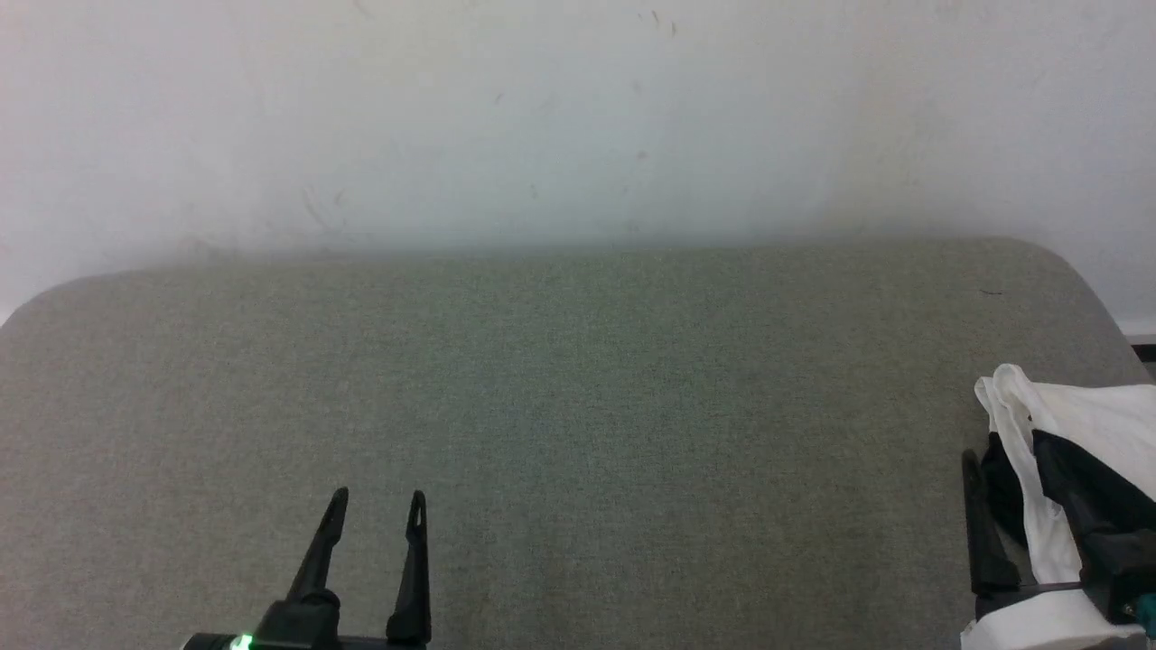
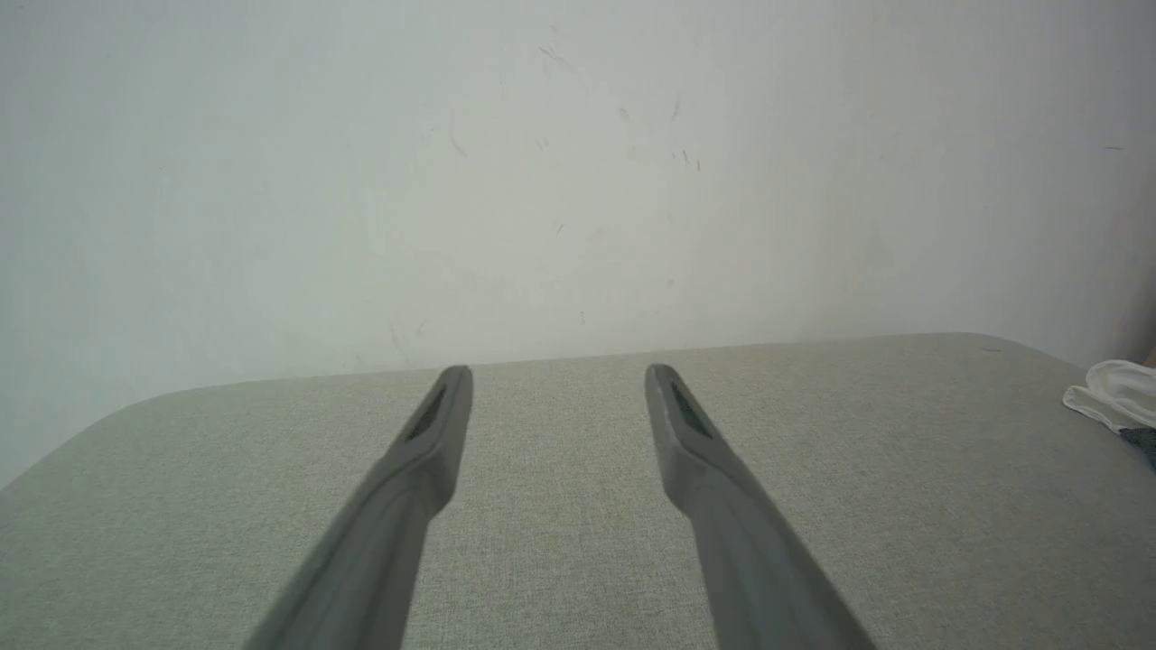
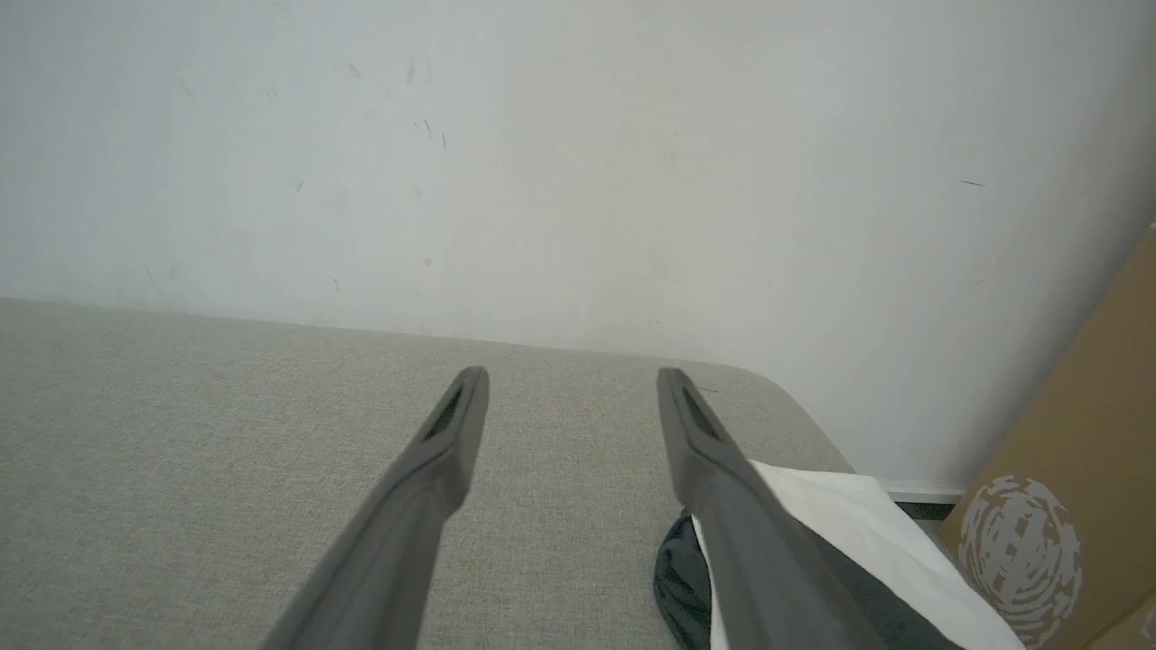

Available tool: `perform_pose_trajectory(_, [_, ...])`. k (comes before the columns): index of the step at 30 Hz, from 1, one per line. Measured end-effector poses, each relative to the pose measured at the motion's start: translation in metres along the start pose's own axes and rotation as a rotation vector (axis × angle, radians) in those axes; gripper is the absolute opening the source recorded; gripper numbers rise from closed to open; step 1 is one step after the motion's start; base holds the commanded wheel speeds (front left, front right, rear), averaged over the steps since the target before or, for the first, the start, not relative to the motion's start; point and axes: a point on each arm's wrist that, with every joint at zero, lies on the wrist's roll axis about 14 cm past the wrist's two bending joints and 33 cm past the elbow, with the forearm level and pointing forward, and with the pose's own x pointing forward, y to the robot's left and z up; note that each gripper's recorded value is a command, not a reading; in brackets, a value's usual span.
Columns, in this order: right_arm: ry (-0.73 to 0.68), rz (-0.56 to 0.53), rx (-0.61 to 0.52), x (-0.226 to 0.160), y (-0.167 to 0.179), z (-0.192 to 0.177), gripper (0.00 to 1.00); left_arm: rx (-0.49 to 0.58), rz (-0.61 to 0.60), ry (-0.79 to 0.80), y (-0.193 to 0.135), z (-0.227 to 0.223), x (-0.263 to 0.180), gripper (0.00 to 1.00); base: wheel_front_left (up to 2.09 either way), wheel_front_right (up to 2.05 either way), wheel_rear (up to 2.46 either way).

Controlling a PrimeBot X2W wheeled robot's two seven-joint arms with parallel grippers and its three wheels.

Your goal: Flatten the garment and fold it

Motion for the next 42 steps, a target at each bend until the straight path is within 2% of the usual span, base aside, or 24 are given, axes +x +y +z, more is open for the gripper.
perform_pose_trajectory(12, [0.015,0.008,0.018,0.000,0.004,-0.007,1.00,-0.004,-0.005,-0.004,-0.003,0.001,0.001,1.00,0.00,0.00,0.00])
perform_pose_trajectory(13, [0.017,0.009,0.017,0.000,0.004,-0.008,0.00,-0.003,-0.006,-0.003,-0.003,0.000,0.001,0.00,0.00,0.00,0.00])
perform_pose_trajectory(42, [0.052,0.031,0.022,0.005,0.012,-0.013,0.00,-0.002,0.004,0.041,0.002,-0.007,0.008,0.00,0.00,0.00,0.00])
